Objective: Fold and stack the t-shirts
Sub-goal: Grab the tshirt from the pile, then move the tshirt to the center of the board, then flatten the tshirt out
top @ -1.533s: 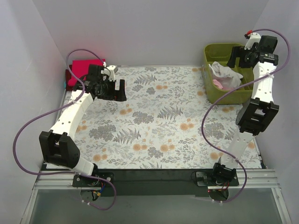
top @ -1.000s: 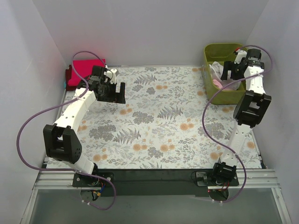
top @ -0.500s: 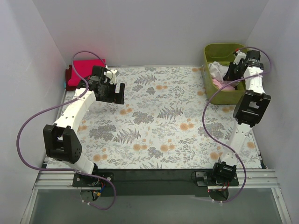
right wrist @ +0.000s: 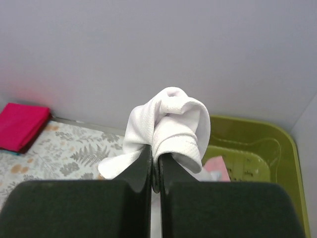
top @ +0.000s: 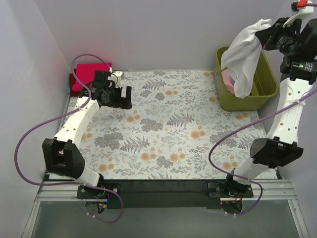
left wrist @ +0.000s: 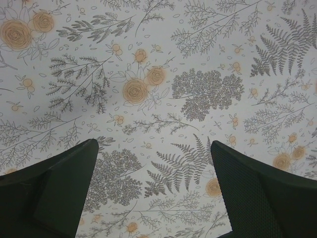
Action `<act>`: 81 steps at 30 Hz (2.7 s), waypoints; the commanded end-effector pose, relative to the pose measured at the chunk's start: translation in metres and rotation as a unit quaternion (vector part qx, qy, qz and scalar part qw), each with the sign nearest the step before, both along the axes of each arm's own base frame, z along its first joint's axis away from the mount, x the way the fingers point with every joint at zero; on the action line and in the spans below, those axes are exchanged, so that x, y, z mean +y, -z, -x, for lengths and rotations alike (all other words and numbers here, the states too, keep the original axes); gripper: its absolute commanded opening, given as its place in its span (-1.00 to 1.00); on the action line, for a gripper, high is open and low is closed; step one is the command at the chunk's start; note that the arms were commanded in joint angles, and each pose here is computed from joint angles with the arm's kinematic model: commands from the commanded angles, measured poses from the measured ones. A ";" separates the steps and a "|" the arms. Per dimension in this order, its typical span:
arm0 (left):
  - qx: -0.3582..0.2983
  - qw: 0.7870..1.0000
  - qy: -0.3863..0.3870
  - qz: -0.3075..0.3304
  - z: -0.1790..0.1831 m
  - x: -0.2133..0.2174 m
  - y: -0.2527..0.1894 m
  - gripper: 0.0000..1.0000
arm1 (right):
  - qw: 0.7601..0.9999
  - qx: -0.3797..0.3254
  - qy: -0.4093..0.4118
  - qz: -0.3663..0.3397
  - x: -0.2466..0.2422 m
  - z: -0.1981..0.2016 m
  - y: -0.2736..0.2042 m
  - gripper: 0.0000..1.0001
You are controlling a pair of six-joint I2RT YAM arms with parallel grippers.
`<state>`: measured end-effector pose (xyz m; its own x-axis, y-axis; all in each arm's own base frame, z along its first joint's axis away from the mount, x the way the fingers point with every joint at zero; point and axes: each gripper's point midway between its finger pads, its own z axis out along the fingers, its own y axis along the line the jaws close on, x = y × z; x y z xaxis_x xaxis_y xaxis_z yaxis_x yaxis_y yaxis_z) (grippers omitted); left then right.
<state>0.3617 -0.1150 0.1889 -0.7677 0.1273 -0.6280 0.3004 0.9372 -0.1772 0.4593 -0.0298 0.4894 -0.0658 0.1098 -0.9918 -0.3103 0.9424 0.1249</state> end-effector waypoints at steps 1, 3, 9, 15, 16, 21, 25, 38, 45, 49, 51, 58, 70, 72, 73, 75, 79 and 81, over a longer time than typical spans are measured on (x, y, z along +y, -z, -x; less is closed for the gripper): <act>-0.046 0.998 -0.004 0.033 0.000 -0.004 -0.038 0.96 | 0.996 -0.069 -0.056 -0.025 0.029 0.030 -0.056 -0.97; -0.047 0.997 -0.006 0.053 0.001 -0.005 -0.045 0.96 | 0.991 -0.111 -0.078 -0.018 0.045 0.060 -0.086 -0.97; -0.060 0.991 -0.001 0.116 0.011 -0.004 -0.072 0.96 | 0.977 -0.160 -0.140 -0.028 0.087 0.124 -0.125 -0.97; -0.081 0.985 0.003 0.154 0.018 0.003 -0.103 0.95 | 0.964 -0.168 -0.198 -0.050 0.137 0.169 -0.124 -0.97; -0.081 0.984 0.008 0.158 0.019 0.003 -0.106 0.95 | 0.961 -0.162 -0.216 -0.053 0.150 0.174 -0.118 -0.97; -0.091 0.984 0.013 0.152 0.026 0.007 -0.115 0.95 | 0.956 -0.077 -0.268 -0.087 0.185 0.177 -0.053 -0.97; -0.094 0.983 0.014 0.155 0.031 0.007 -0.115 0.95 | 0.944 -0.022 -0.305 -0.120 0.210 0.180 -0.024 -0.97; -0.001 0.988 0.069 0.139 0.032 -0.025 -0.028 0.89 | 0.929 0.314 -0.175 -0.091 0.095 0.082 0.221 0.96; 0.087 0.983 0.104 0.126 0.057 -0.055 0.043 0.50 | 0.891 0.310 -0.295 0.152 0.167 0.169 0.294 0.58; 0.140 0.974 0.129 0.126 0.080 -0.083 0.076 0.51 | 0.850 0.310 -0.362 0.225 0.203 0.210 0.324 0.29; 0.159 0.969 0.129 0.137 0.084 -0.092 0.085 0.49 | 0.829 0.332 -0.388 0.227 0.221 0.225 0.338 0.17; 0.210 0.955 0.132 0.161 0.091 -0.115 0.114 0.30 | 0.806 0.322 -0.420 0.265 0.251 0.237 0.371 0.23; 0.235 0.957 0.110 0.127 0.075 -0.123 0.145 -0.12 | 0.785 0.354 -0.421 0.287 0.297 0.232 0.410 0.53; 0.238 0.957 0.109 0.127 0.076 -0.123 0.145 -0.23 | 0.784 0.359 -0.416 0.287 0.302 0.229 0.415 0.58; 0.242 0.956 0.108 0.127 0.078 -0.122 0.146 -0.27 | 0.787 0.363 -0.409 0.286 0.303 0.228 0.417 0.61; 0.244 0.955 0.107 0.128 0.080 -0.121 0.146 -0.35 | 0.788 0.364 -0.403 0.291 0.306 0.226 0.423 0.61; 0.243 0.957 0.105 0.121 0.083 -0.117 0.145 -0.66 | 0.794 0.373 -0.374 0.301 0.303 0.217 0.431 0.37; 0.239 0.958 0.104 0.116 0.082 -0.115 0.144 -0.84 | 0.796 0.371 -0.370 0.304 0.303 0.214 0.430 0.02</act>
<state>0.2723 -0.2308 0.0311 -0.9592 0.2095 -0.1897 0.2807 0.7851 -0.5521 0.2240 0.2612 0.0461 -0.4884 -0.7465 -0.4520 -0.8691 0.4623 0.1756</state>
